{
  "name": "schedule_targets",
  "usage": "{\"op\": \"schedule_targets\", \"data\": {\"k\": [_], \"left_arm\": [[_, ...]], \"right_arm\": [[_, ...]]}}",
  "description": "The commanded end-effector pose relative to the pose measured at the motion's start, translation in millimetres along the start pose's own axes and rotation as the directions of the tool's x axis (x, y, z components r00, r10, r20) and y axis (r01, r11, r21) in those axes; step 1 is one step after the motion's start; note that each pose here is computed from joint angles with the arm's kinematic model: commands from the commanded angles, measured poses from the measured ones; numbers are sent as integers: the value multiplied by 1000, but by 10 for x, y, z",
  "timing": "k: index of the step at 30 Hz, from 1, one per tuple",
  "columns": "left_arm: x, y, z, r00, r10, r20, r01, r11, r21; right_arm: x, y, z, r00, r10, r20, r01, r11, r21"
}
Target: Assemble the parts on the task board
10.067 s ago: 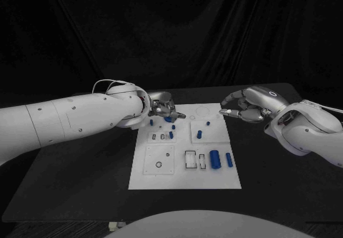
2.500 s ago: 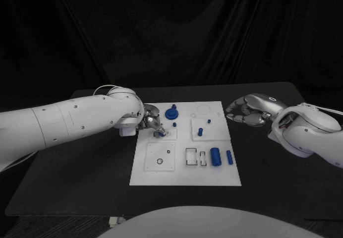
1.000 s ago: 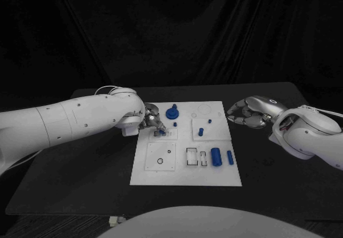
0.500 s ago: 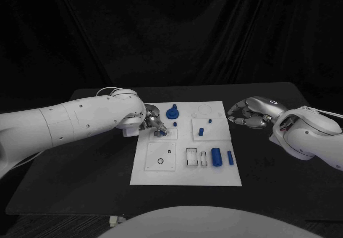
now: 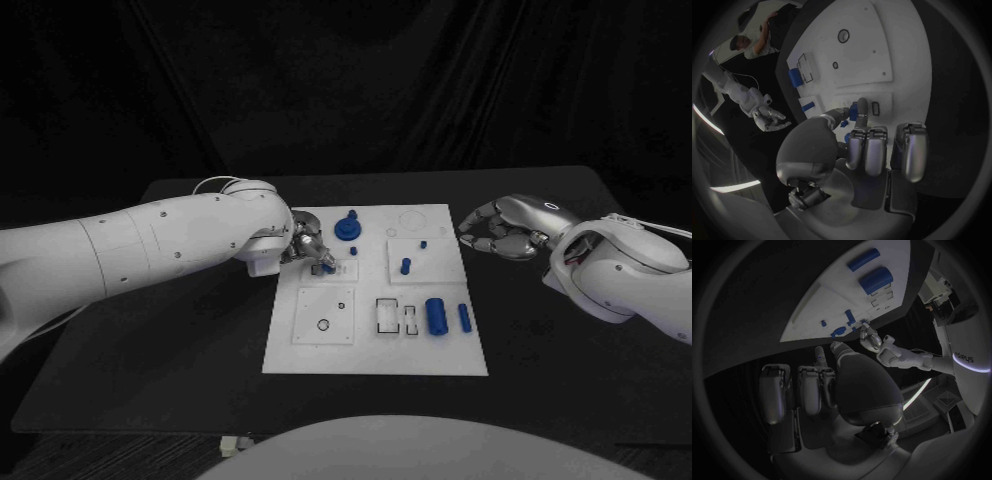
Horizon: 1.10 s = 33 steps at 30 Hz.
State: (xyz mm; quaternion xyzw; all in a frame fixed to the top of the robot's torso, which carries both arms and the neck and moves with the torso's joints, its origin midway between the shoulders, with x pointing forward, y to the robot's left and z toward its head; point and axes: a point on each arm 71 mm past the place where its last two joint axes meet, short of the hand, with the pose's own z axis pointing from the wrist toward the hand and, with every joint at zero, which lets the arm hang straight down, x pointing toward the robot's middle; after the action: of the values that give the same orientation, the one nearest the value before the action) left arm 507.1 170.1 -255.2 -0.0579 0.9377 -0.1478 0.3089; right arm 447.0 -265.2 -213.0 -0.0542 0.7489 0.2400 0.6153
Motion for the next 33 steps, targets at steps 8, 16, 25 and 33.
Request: {"op": "schedule_targets", "data": {"k": [8,16,25,33], "left_arm": [[26,-38,22,1000,-4,-11,4,1000,24],[38,-28,33,1000,-3,-18,3,1000,21],[51,-39,50,1000,-1,-23,1,1000,23],[59,-24,61,1000,0,-30,1,1000,18]], "right_arm": [[5,-8,-4,1000,1,8,-1,1000,8],[7,-11,-7,1000,1,7,-1,1000,9],[13,-8,-3,1000,1,4,-1,1000,8],[16,-13,-6,1000,0,-1,0,1000,11]]}}
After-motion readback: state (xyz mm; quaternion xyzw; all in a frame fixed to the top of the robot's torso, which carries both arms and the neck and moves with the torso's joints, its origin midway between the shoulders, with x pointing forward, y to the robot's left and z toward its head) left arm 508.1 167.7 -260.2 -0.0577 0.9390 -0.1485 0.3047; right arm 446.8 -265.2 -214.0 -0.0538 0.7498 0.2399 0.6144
